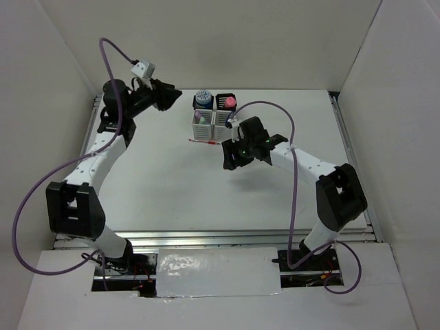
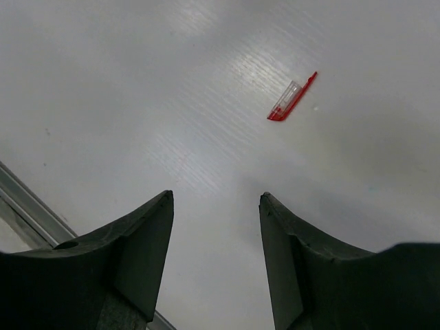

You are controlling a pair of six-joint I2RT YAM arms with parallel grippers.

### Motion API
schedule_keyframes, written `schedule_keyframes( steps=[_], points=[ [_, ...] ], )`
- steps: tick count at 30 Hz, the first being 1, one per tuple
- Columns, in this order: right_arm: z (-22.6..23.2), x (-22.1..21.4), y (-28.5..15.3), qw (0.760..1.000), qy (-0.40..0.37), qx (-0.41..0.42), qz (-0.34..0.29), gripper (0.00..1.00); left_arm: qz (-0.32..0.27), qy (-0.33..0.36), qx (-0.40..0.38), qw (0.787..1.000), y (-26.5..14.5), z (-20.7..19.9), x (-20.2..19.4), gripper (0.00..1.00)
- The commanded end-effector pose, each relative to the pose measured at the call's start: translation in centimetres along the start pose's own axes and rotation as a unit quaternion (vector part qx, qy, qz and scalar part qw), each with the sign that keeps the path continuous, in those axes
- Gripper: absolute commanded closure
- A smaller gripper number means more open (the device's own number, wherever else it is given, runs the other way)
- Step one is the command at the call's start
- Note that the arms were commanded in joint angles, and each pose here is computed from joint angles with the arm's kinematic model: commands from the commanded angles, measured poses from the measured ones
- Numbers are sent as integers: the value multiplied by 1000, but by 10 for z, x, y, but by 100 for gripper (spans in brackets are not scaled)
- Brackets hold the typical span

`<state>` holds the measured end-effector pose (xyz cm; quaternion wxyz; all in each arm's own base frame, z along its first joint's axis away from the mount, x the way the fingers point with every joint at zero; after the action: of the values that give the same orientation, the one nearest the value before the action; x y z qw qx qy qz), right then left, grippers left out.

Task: Sort the stationery into containers
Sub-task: Place the pen in the storage box, then move the pen to the center of the board.

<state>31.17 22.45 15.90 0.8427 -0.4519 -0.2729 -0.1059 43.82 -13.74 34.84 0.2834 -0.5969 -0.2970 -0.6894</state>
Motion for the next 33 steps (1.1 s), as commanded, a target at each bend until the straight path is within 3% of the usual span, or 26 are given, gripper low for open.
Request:
schedule_keyframes(
  steps=[1, 3, 5, 7, 10, 14, 15, 21, 26, 33],
  points=[
    [3, 18, 6, 1000, -8, -9, -26, 40, 93, -19, -111, 989, -36, -13, -65, 50],
    [5, 24, 7, 999, -13, -2, -31, 39, 113, -53, -120, 985, -55, 6, -94, 58],
    [5, 26, 7, 1000, -11, 9, -26, 40, 136, -89, -122, 979, -65, 17, -116, 73],
    [4, 31, 5, 1000, -7, 14, -27, 40, 153, -116, -110, 975, -69, 25, -141, 78],
    [2, 33, 0, 999, -6, 29, -23, 40, 176, -113, -117, 971, -67, 26, -174, 76],
    [-11, 40, -13, 999, 6, 37, -26, 40, 203, -67, -189, 958, -49, 38, -214, 70],
    [-13, 41, -18, 999, 4, 39, -28, 40, 196, -43, -194, 960, -41, 49, -209, 69],
    [-32, 43, -39, 998, 19, 35, -40, 40, 210, -39, -233, 949, -27, 66, -256, 68],
    [-44, 47, -52, 998, 33, 33, -53, 40, 220, -65, -250, 941, -7, 63, -272, 75],
    [-52, 47, -53, 997, 47, 37, -53, 40, 289, -104, -220, 926, 2, 61, -285, 82]
  ],
)
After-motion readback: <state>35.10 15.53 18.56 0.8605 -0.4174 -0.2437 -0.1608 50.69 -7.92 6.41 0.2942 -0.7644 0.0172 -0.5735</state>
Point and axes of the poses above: each gripper's point midway between its finger pads, its own y axis out along the fingers, its own z axis along the line the jaws close on, x = y × z, the point moved 5 cm from there along -y, back along the fingers, and after that the axes turned 15 degrees about y, right-handed, at the moved point
